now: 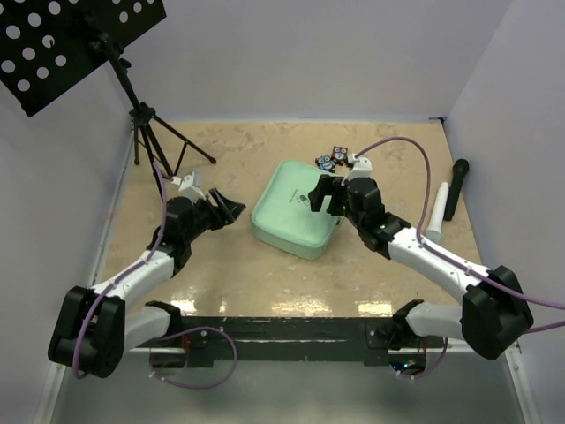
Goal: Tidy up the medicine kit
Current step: Zip the medicine box at the center of the board.
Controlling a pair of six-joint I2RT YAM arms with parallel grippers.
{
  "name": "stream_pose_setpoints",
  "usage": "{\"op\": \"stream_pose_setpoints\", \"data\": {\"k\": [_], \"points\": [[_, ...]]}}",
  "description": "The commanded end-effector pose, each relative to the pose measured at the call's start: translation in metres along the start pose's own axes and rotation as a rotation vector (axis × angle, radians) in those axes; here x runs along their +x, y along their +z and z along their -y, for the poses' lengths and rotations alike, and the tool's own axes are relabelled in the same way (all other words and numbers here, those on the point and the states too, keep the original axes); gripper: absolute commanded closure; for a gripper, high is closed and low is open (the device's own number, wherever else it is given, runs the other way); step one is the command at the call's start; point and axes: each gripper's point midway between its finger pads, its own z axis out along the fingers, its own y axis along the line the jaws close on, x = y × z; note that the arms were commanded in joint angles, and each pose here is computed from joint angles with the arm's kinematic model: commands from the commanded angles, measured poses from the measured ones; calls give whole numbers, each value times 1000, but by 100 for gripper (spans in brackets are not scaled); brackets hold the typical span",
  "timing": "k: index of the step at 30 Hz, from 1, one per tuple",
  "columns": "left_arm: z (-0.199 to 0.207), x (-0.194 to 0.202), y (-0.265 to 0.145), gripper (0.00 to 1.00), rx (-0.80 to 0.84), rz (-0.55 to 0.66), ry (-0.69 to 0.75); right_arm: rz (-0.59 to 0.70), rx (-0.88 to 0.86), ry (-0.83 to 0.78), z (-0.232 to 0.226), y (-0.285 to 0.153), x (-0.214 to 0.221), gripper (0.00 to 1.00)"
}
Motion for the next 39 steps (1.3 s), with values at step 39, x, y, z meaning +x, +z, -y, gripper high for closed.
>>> {"op": "stream_pose_setpoints", "data": {"k": [39], "points": [[41,70,23,37,259,-58,-173,-66,-41,-121,-12,48,22,2]]}}
